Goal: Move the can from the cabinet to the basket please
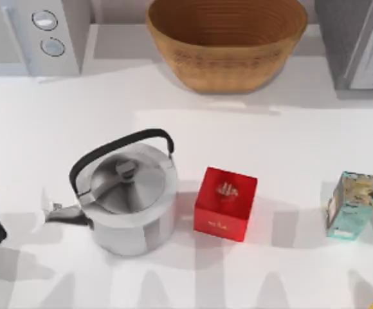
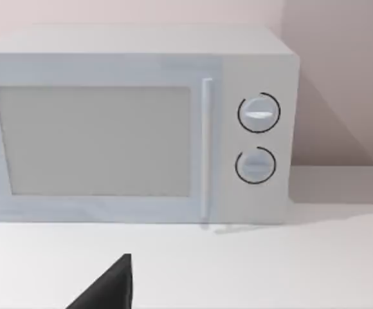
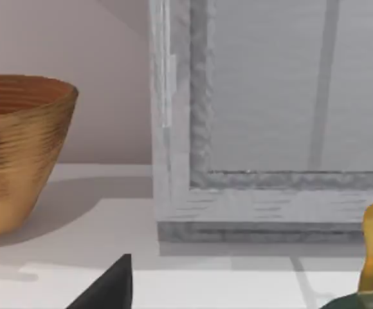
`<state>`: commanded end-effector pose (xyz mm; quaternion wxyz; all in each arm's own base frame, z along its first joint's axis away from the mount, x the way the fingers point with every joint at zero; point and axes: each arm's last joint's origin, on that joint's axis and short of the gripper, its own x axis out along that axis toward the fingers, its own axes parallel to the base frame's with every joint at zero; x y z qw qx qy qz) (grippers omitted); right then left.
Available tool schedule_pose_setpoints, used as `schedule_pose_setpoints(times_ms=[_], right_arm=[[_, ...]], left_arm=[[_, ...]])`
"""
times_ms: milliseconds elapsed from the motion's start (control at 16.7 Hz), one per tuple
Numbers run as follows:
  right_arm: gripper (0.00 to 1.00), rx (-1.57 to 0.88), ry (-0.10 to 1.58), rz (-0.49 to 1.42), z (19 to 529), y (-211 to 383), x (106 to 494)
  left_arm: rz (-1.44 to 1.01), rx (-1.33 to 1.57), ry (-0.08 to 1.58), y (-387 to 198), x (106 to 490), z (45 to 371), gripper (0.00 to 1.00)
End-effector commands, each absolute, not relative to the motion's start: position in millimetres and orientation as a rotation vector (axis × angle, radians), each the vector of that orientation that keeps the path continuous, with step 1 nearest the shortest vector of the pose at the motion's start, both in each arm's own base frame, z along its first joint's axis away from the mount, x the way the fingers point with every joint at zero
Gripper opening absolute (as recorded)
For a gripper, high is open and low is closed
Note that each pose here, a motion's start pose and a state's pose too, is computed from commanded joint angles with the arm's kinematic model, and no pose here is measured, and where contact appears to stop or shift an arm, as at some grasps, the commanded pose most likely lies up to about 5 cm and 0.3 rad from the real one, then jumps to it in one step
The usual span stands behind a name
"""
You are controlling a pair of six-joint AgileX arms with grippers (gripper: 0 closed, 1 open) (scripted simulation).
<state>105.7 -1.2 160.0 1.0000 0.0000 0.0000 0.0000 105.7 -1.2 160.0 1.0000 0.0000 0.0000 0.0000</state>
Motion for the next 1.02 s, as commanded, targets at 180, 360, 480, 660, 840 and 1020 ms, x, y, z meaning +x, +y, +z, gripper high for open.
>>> schedule_pose_setpoints(times_ms=[180, 360, 480, 660, 840, 1020], right_arm=[[1.0, 0.0, 0.003, -0.001, 163, -1, 106], [1.0, 0.0, 0.025, -0.003, 185, 0, 107], [1.0, -0.001, 0.04, -0.003, 214, 1, 109], [1.0, -0.003, 0.04, -0.003, 276, 4, 120], [1.0, -0.003, 0.016, -0.003, 350, 10, 138], [1.0, -0.001, -0.008, -0.002, 415, 17, 164]], left_arm=[[0.0, 0.0, 0.0, -1, 106, 160, 1.0], [0.0, 0.0, 0.0, -1, 106, 160, 1.0], [0.0, 0.0, 0.0, -1, 106, 160, 1.0], [0.0, 0.0, 0.0, -1, 106, 160, 1.0], [0.0, 0.0, 0.0, -1, 106, 160, 1.0], [0.0, 0.0, 0.0, -1, 106, 160, 1.0]])
